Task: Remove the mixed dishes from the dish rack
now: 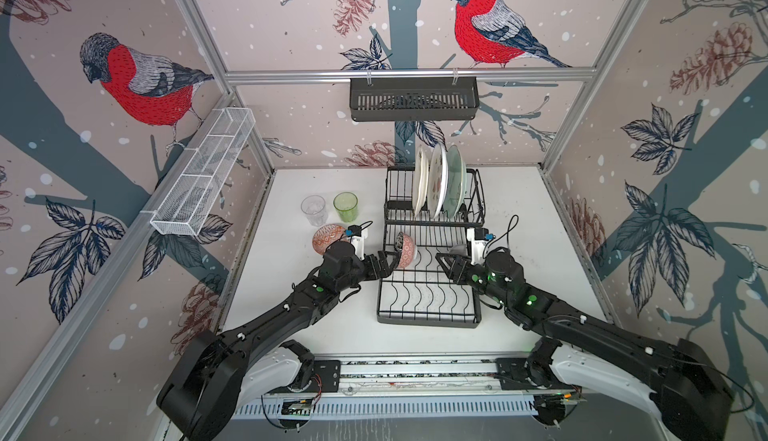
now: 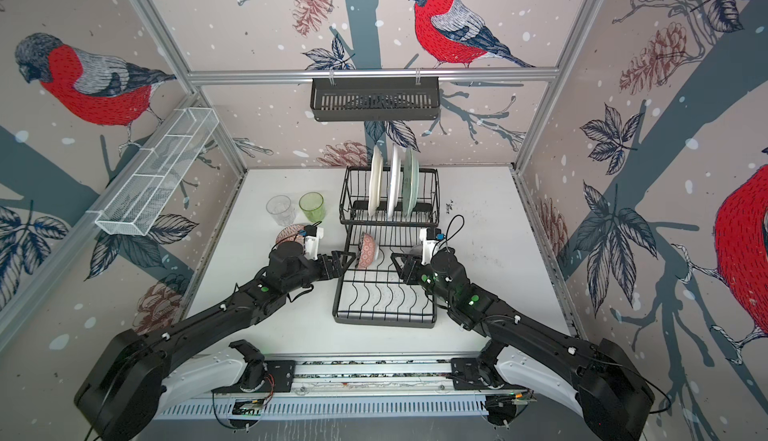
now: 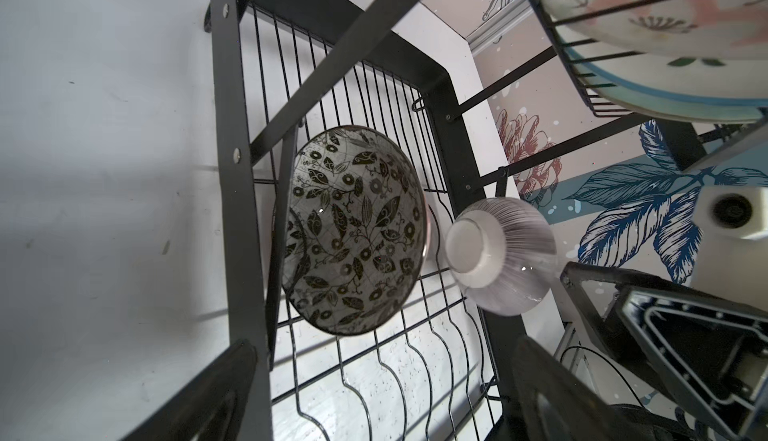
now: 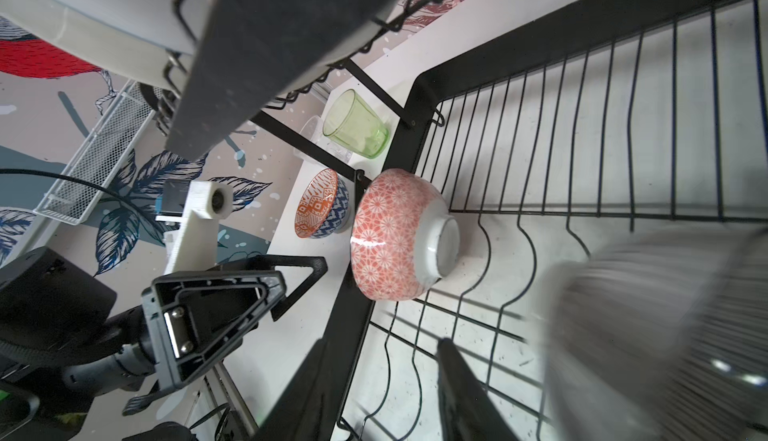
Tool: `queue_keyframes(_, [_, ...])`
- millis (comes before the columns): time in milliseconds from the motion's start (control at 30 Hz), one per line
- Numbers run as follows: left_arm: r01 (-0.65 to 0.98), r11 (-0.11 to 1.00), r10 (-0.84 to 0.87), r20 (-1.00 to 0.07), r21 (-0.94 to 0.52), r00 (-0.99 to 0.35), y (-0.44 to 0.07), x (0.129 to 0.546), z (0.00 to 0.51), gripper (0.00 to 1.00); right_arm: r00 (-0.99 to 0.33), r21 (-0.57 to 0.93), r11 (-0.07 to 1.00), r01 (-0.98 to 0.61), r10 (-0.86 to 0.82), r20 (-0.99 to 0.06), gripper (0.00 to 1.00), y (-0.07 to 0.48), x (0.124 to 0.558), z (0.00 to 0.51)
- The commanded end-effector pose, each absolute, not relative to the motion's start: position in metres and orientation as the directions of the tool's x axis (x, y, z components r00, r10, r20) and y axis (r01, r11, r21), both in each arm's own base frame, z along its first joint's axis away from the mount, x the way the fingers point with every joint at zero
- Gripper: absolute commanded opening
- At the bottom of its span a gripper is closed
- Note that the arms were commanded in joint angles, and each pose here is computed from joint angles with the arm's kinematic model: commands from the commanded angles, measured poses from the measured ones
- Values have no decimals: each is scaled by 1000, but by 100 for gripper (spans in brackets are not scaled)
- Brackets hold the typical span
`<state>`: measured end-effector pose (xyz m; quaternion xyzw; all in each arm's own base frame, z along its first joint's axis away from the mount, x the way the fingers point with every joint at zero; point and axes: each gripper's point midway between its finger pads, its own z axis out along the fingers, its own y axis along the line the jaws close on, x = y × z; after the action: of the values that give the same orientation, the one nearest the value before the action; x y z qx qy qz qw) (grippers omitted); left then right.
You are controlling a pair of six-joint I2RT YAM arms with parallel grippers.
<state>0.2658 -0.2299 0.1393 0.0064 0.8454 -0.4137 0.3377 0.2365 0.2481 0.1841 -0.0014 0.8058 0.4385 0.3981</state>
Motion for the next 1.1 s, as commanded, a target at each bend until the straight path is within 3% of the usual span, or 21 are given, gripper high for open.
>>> queue_keyframes(0, [322,627,-278,-590,-710,-758,-239,270,153,97,-689,714,625,-315,367,-625,47,245,238,187])
queue_keyframes(167, [304,630,-303,-586,-715,-751,-236,269,150,97,-676,596,778,-196,334,-657,52,217,247,168])
queue_keyframes(367, [316,640,-292,-603,-700,-742,-237,273,155,97,-675,504,851,-146,287,-679,57,202,250,155])
queue_keyframes(700, [325,640,-280,-605,-696,-745,-240,274,154,97,-703,508,851,-135,279,-654,64,206,250,143])
queue_keyframes(1067, [330,651,-276,-618,-684,-736,-237,274,156,97,-771,452,891,-51,252,-584,61,210,255,112])
